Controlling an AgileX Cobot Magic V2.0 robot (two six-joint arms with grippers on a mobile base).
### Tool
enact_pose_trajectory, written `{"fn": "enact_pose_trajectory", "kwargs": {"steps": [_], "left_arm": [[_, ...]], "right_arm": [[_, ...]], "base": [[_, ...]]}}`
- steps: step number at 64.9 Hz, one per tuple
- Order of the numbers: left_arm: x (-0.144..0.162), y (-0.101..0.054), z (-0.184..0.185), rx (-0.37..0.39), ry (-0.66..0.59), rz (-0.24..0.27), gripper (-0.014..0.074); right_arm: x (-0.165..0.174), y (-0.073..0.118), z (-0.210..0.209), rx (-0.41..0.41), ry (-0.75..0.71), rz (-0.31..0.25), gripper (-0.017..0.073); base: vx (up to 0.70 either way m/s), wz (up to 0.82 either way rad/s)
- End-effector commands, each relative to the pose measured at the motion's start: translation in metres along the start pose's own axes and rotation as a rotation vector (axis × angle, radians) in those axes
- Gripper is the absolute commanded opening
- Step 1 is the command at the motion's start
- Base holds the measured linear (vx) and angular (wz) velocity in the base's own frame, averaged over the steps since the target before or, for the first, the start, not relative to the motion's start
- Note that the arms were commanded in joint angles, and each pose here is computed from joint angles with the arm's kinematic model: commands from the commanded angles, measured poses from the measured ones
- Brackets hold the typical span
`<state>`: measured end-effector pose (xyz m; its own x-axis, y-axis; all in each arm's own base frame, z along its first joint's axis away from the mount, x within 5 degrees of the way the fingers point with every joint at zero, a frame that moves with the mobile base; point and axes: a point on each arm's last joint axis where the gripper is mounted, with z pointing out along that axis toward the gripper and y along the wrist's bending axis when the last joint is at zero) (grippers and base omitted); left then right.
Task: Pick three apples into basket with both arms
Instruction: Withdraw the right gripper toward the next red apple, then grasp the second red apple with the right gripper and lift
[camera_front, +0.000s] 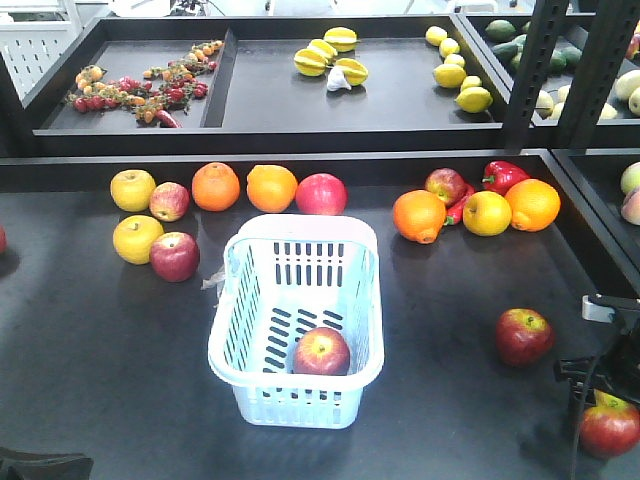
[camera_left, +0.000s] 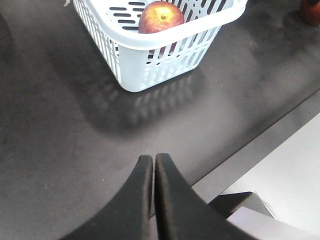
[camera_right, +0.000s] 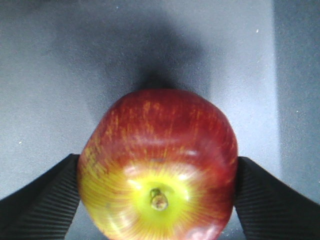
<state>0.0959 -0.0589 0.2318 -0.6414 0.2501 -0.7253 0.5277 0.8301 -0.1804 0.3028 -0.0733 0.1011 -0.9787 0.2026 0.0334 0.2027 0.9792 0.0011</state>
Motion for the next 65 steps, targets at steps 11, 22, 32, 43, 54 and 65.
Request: {"fn": "enact_pose_trajectory", "kwargs": {"steps": [11,22,32,43,54,65], "left_arm": [[-0.011,-0.001,-0.005,-0.007,-0.079,-0.024,-0.0006],[-0.011,-0.001,-0.005,-0.007,-0.079,-0.024,-0.0006],[-0.011,-0.001,-0.005,-0.007,-0.079,-0.024,-0.0006],[-0.011,-0.001,-0.005,-0.007,-0.079,-0.024,-0.0006],[-0.011,-0.001,-0.005,-0.007,-0.079,-0.024,-0.0006],[-0.012,0.0,-0.005,-0.007,-0.079,-0.024,-0.0006]], "right_arm": [[0.001,0.005,-0.053,-0.058,-0.128,-0.014,0.0133],[0.014,0.013,-0.102,-0.138,-0.269,-0.022,0.0115],[0.035,0.035,-0.153,-0.298,-0.427,-0.093,0.0116],[0.057,0.081,-0.196,-0.533,-0.599,-0.224,0.0116],[0.068,0.131,-0.207,-0.698,-0.643,-0.33,0.0116],[0.071,0.176,-0.194,-0.716,-0.647,-0.398,0.0116]], "base": [[0.0,0.0],[0.0,0.0],[0.0,0.0],[0.0,0.0],[0.0,0.0],[0.0,0.0]]}}
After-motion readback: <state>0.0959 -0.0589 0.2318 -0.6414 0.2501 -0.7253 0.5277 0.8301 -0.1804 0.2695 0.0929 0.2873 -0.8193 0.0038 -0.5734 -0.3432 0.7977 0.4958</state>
